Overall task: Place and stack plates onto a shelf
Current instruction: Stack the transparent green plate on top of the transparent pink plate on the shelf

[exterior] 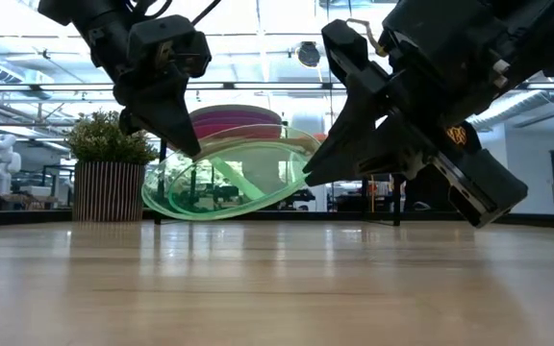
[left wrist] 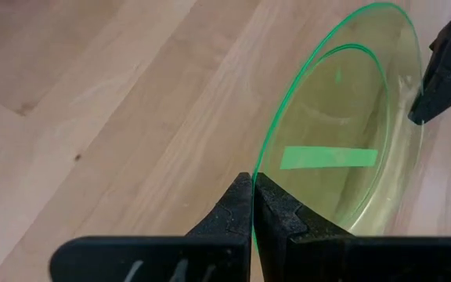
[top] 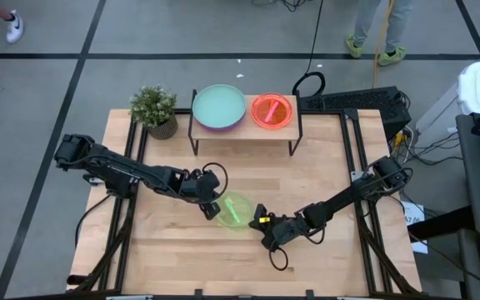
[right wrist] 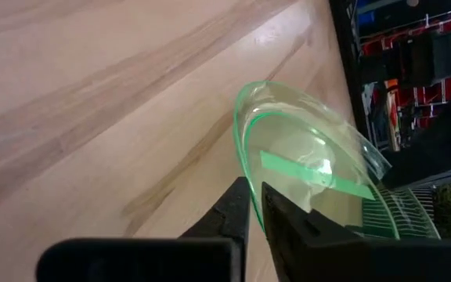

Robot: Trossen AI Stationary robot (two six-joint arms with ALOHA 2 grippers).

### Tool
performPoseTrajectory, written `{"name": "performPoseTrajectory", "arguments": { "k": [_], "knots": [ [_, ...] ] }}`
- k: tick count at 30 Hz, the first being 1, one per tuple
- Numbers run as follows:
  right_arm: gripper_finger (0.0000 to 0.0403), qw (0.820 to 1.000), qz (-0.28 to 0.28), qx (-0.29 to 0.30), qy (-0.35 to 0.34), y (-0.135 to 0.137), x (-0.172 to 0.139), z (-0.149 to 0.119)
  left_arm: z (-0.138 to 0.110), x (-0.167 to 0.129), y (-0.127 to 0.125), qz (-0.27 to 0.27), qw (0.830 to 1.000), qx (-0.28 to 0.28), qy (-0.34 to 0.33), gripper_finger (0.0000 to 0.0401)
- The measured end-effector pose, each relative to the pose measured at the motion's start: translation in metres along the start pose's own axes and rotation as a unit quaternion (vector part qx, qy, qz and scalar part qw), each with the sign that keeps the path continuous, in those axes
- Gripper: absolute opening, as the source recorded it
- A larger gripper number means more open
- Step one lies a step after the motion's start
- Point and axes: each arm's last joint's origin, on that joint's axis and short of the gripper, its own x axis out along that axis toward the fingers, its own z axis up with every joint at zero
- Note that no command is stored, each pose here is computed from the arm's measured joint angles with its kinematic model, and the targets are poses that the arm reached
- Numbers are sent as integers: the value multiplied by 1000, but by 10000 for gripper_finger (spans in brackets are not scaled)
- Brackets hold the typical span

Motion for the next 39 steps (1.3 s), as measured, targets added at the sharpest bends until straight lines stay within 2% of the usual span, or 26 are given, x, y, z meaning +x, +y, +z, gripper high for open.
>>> {"name": "performPoseTrajectory", "arguments": {
  "k": [6, 14, 24, 39],
  "knots": [
    [2, 1000, 2, 0, -1, 0, 0, 0, 2, 0, -2, -6, 1000, -1, -14, 3],
    [1, 1000, 1, 1, -2, 0, 0, 0, 4, 0, -3, -9, 1000, 20, -22, 6],
    [0, 1000, -5, 5, -3, -1, 0, 0, 6, 0, -3, -7, 999, 27, -34, 78],
    [0, 999, -15, 47, -4, -5, 2, -1, 6, -1, -2, 14, 998, 38, -49, 83]
  ]
}}
